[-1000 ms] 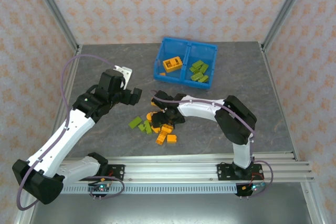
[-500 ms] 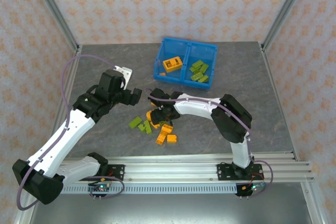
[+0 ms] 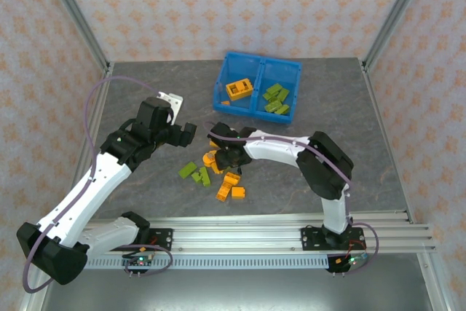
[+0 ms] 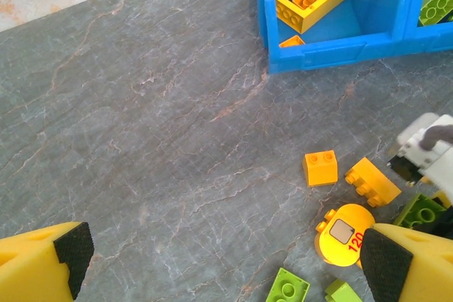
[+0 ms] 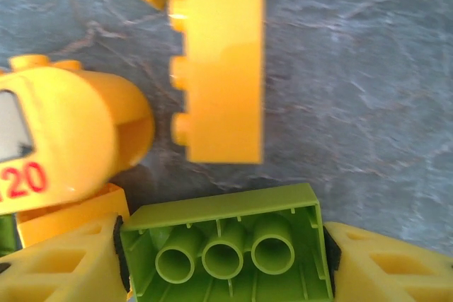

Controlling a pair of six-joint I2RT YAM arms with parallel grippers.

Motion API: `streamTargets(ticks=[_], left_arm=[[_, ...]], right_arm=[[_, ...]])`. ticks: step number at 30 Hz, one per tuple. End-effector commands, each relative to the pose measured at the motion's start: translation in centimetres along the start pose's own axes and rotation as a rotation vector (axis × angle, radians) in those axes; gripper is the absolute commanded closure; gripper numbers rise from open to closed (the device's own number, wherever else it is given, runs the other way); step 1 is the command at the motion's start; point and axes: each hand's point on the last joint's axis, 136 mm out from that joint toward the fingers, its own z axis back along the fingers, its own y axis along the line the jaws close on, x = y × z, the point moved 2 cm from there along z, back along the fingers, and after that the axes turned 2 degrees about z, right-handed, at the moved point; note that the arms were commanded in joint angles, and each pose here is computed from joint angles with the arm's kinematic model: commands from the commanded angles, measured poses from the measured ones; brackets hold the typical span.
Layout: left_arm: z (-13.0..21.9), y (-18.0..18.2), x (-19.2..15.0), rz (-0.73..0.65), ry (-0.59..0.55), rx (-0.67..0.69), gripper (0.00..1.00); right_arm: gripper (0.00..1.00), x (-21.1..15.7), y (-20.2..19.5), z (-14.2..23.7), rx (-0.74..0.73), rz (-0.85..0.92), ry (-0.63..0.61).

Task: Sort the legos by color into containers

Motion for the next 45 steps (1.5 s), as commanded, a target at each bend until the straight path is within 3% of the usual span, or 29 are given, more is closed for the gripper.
streamTargets(ticks=[1, 8, 13, 17, 20, 25, 33, 45], left_arm=[[0.2, 0.4, 0.3, 0.011, -0.031, 0.015, 0.0], [0.2, -0.3, 0.2, 0.006, -0.027, -0.031, 0.0], [1.2, -2.5, 0.6, -0.032, -0.077, -0.187, 0.0], [1.7, -2.8, 0.7, -0.053, -0.112, -0.216, 0.0], [1.7, -2.3, 0.4, -0.059, -0.107, -0.188, 0.0], [1.4, -2.0, 0.0, -0.063, -0.082, -0.16, 0.0], [1.1, -2.1, -0.1, -0.076, -0.065, -0.163, 0.0], [1.3, -1.9, -0.3, -0.098, -0.073, -0.154, 0.0]], right_arm=[[0.39, -1.2, -3.6, 0.7, -0.101, -0.068, 0.016], [0.4, 0.5, -6.2, 4.9, -0.09, -0.201, -0.095], [0.4, 4.0, -8.7, 9.8, -0.092, -0.298, -0.256], [0.38, 7.0, -9.9, 11.5, -0.067, -0.311, -0.314], [0.29, 7.2, -8.2, 10.1, -0.003, -0.24, -0.23], [0.0, 4.0, -4.8, 6.6, 0.099, -0.212, -0.119], [0.01, 1.3, -2.1, 2.6, 0.078, -0.167, -0.017], [0.01, 0.8, -1.3, -2.0, 0.047, -0.167, 0.067]])
